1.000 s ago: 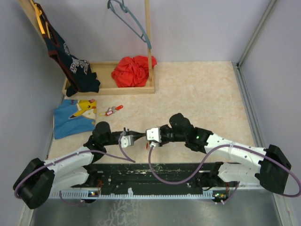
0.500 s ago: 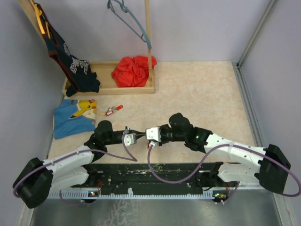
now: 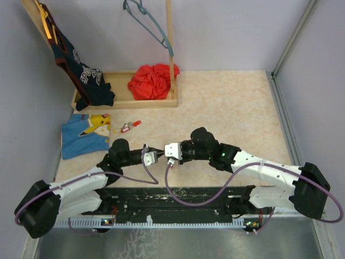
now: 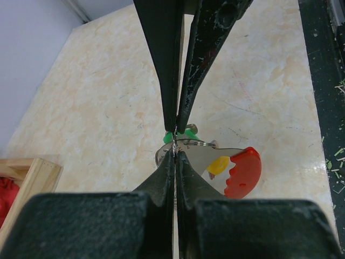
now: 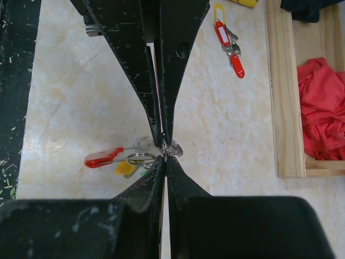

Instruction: Put the keys on the keyring

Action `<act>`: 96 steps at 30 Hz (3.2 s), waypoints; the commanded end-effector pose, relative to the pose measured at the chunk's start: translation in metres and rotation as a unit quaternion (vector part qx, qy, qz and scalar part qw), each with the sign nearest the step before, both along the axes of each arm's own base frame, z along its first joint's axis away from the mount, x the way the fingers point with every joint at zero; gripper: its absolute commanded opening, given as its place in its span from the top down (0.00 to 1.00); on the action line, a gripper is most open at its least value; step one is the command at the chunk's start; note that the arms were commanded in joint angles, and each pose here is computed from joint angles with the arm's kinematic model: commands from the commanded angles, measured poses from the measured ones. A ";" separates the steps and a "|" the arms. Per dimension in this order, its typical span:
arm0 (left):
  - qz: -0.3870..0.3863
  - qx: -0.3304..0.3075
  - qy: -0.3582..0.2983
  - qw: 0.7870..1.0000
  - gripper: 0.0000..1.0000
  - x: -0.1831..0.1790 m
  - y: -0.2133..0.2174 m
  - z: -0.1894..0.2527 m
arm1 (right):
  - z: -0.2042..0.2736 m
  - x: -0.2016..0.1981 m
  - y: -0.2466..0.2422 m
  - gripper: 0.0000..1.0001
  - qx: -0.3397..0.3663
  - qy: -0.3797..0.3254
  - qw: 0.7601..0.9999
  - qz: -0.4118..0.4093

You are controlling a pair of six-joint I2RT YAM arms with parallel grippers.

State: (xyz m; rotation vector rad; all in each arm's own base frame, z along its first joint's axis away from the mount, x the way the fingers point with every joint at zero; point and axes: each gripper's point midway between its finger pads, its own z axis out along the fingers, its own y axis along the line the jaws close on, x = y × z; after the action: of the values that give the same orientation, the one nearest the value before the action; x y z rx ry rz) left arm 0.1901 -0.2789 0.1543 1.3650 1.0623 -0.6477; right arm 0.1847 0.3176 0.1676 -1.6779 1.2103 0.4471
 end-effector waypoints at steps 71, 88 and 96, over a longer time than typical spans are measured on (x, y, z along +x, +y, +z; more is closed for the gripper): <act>-0.017 -0.066 -0.045 0.997 1.00 -0.012 -0.002 0.025 | 0.030 -0.010 0.007 1.00 0.021 -0.020 0.999 0.034; -0.002 -0.044 -0.018 0.999 1.00 -0.002 -0.005 0.020 | 0.032 -0.012 0.011 1.00 0.011 -0.018 0.999 0.042; 0.008 -0.039 -0.004 0.999 1.00 0.002 -0.006 0.020 | 0.030 -0.012 0.012 1.00 0.003 -0.026 0.999 0.042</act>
State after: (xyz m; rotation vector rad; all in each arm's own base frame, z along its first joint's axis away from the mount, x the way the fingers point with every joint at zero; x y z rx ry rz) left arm 0.1848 -0.2796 0.1578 1.3144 1.0418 -0.6755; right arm 0.1789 0.3086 0.1649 -1.7545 1.2139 0.4215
